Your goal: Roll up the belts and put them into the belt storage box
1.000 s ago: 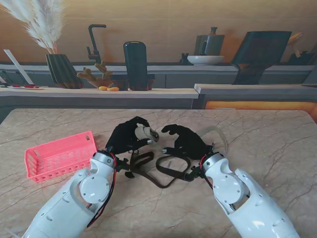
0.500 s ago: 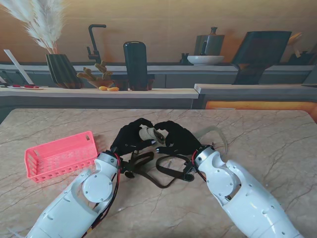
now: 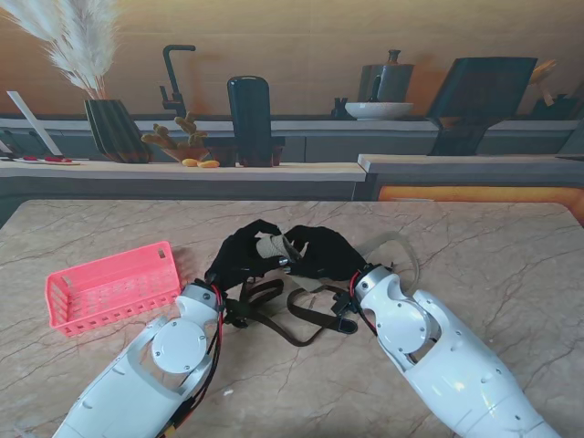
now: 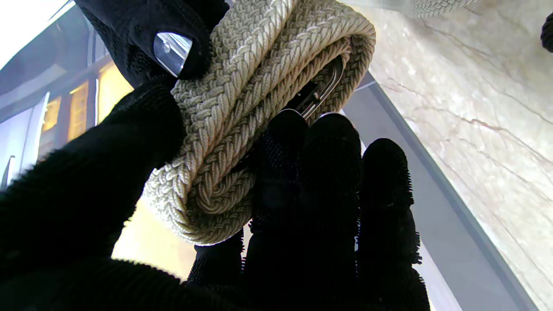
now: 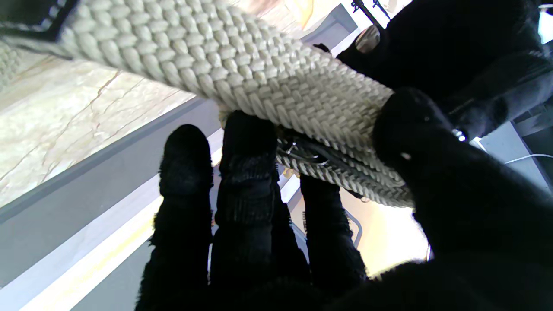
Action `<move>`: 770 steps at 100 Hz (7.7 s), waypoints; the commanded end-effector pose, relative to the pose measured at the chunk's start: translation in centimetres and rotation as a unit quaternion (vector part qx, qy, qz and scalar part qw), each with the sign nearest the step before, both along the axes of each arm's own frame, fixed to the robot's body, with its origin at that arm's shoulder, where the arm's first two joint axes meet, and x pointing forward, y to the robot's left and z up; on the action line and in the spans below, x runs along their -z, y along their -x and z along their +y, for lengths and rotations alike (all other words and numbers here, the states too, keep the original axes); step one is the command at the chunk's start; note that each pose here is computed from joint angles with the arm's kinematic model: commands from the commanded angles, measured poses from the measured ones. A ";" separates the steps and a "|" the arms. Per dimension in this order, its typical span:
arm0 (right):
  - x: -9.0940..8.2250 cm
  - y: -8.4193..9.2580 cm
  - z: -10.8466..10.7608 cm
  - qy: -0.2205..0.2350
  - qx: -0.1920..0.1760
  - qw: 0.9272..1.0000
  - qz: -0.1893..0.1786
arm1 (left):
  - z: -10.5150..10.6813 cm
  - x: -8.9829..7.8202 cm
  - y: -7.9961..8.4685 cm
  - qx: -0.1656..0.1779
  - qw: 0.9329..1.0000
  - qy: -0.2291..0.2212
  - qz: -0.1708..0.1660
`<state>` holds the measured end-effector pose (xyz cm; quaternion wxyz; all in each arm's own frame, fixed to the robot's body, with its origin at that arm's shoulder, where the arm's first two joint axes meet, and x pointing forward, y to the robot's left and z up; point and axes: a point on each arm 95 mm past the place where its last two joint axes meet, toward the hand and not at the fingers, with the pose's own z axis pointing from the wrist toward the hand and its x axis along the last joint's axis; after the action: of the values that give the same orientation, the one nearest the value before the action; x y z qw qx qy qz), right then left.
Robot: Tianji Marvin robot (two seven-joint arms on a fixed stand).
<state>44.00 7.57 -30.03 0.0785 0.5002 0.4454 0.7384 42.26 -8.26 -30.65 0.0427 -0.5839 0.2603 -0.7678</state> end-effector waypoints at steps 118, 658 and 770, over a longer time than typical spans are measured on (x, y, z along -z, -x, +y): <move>-0.8 0.4 1.1 -0.072 0.113 0.990 0.044 | -0.6 -0.1 0.3 -0.031 0.999 0.018 -0.023; 2.4 2.1 -1.4 -0.045 0.107 0.989 0.091 | 21.9 3.4 -1.7 -0.174 0.803 -0.568 0.057; 2.6 2.2 -1.6 -0.047 0.122 0.987 0.092 | 21.9 4.8 -1.2 -0.150 0.826 -0.533 0.109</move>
<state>42.06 5.69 -32.57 0.1058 0.6183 0.3534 0.6940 43.70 13.89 -35.11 0.4359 -0.5818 0.5386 -0.4259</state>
